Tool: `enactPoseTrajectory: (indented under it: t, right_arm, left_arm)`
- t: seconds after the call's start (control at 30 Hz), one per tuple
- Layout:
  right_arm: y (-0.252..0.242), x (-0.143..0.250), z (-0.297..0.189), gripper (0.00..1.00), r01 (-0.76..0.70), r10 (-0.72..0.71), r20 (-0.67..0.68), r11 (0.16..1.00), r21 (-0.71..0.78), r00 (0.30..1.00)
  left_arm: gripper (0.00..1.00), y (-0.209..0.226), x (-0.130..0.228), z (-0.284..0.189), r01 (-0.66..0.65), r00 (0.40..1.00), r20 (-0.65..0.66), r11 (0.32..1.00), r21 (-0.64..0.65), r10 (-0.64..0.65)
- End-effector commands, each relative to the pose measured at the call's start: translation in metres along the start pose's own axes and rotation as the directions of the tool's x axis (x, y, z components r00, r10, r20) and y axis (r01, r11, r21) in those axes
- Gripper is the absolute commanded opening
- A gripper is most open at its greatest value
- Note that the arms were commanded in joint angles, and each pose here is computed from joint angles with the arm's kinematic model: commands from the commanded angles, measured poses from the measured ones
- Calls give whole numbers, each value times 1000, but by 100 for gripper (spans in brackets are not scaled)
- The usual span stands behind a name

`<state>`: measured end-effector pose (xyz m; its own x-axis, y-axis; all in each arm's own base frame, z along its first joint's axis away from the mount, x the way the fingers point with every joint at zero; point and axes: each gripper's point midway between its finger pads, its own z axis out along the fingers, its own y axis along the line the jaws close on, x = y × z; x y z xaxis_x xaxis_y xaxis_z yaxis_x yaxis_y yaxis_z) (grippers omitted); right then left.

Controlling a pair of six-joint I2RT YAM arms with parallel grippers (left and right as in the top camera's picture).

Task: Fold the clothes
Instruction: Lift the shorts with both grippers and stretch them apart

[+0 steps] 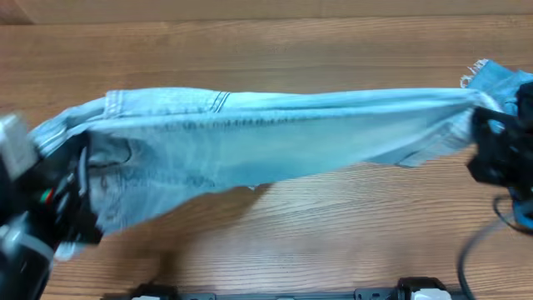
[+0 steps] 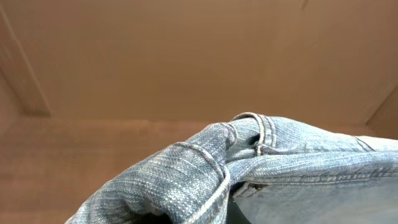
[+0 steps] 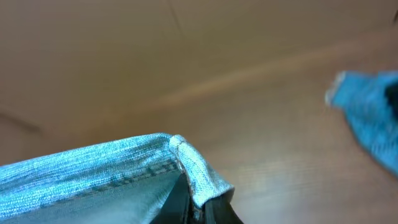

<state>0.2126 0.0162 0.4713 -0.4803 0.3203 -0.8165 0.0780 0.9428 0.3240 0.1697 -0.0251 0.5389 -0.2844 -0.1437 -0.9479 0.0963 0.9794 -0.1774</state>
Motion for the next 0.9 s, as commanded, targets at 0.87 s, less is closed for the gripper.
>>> enactPoseTrajectory:
  t: [0.87]
  right_arm:
    - [-28,12,261,4,20,28,-419,994,109,907]
  left_arm:
    - [10,78,53,215,-117,937,-348,907,-404,-34]
